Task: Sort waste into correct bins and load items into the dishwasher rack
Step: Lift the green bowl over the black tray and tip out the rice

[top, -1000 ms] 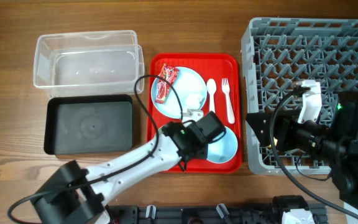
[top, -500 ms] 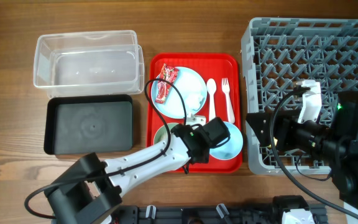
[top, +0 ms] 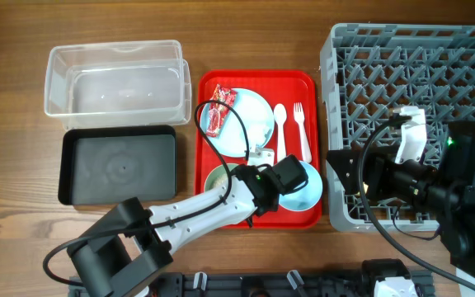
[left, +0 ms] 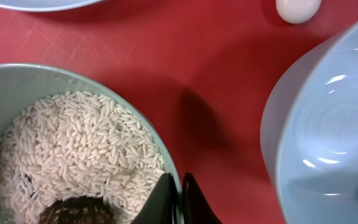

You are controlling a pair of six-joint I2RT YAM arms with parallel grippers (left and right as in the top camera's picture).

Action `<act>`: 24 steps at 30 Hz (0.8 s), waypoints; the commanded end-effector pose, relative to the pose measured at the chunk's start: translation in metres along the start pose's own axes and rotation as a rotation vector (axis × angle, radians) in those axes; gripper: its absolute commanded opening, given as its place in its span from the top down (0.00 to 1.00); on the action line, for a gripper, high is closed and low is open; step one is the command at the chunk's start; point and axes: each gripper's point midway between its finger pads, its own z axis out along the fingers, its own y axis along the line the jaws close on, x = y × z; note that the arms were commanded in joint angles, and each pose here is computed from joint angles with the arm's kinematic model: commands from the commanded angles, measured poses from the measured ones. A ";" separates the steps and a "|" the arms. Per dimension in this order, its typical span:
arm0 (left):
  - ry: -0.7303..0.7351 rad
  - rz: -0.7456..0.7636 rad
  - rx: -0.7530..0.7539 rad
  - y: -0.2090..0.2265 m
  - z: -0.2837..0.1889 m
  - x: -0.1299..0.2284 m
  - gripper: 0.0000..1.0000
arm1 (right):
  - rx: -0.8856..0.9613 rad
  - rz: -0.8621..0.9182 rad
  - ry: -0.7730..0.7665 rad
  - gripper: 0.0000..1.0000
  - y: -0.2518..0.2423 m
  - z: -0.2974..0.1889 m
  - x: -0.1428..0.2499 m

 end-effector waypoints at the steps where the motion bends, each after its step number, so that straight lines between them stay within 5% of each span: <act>1: 0.011 -0.019 -0.025 0.009 0.000 0.000 0.96 | -0.017 0.003 0.006 0.15 0.002 0.000 0.001; 13: -0.111 -0.244 0.222 0.080 -0.119 -0.074 0.96 | -0.017 0.010 0.006 0.15 0.002 0.000 0.001; 24: -0.125 -0.438 0.541 0.185 -0.133 -0.113 0.96 | -0.017 0.013 0.006 0.18 0.002 0.000 0.001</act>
